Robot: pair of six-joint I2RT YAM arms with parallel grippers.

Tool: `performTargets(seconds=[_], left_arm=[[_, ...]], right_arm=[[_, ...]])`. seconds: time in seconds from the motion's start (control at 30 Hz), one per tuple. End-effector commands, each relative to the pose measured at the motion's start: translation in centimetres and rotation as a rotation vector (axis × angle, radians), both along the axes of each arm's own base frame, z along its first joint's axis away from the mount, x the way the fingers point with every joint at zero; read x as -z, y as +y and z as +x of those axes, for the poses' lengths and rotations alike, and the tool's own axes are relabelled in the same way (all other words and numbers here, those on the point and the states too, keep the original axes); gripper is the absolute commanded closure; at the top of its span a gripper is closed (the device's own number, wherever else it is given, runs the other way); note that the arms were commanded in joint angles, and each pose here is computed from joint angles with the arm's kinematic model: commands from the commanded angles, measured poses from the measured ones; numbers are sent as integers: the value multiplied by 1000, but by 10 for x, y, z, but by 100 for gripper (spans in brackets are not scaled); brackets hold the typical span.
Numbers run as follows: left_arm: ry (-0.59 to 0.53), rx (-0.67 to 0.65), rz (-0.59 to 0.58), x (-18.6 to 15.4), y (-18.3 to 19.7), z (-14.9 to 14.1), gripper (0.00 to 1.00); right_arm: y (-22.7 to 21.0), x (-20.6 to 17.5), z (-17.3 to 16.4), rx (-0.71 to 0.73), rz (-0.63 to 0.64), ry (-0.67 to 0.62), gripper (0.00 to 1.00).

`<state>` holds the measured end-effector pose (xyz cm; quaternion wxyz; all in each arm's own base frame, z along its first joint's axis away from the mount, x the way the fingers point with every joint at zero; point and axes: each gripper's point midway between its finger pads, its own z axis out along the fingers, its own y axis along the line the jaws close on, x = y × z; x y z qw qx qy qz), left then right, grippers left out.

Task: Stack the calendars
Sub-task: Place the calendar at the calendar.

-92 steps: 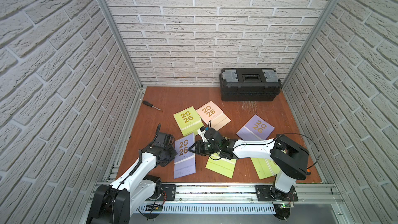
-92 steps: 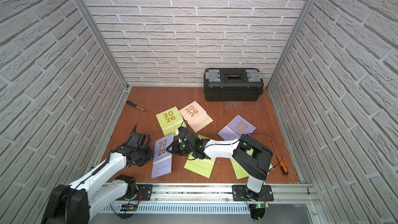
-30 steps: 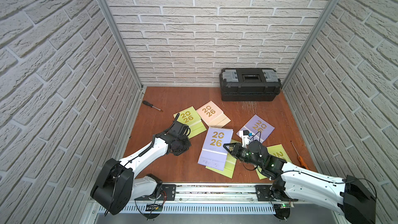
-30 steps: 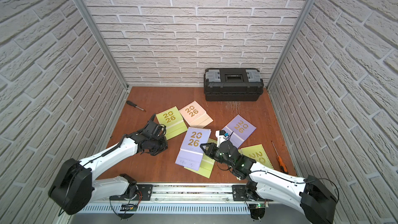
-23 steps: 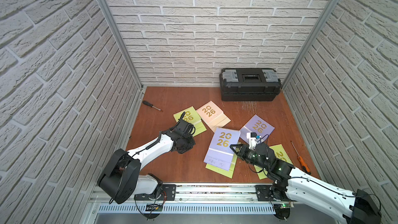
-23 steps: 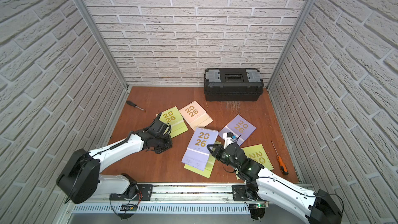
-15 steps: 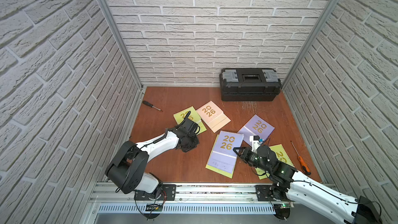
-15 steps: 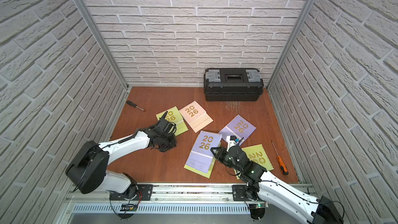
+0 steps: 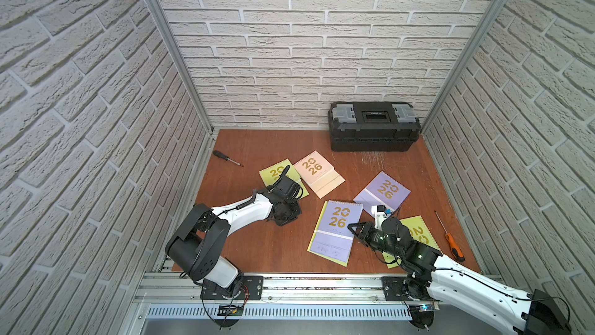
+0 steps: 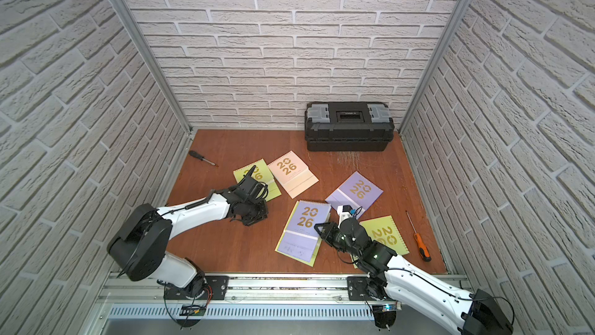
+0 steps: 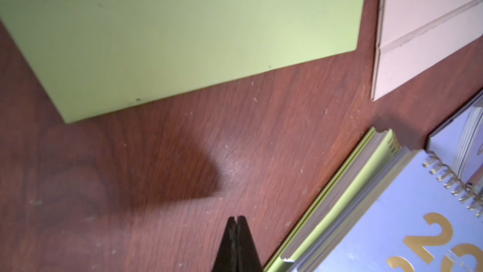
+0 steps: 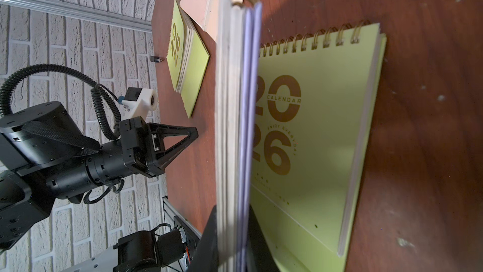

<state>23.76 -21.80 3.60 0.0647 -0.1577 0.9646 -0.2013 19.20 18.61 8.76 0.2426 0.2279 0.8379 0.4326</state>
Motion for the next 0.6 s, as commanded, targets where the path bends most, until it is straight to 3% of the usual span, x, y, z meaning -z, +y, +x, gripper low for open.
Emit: performTargets(seconds=[0.0,0.57], left_arm=[[-19,0,-24,-4,-10,7,100],[-4,9,-25,2,-15,6,100]], right_arm=[[6,-18,8,4,72,-65,97],[4,-1,6,2,16,-11,97]])
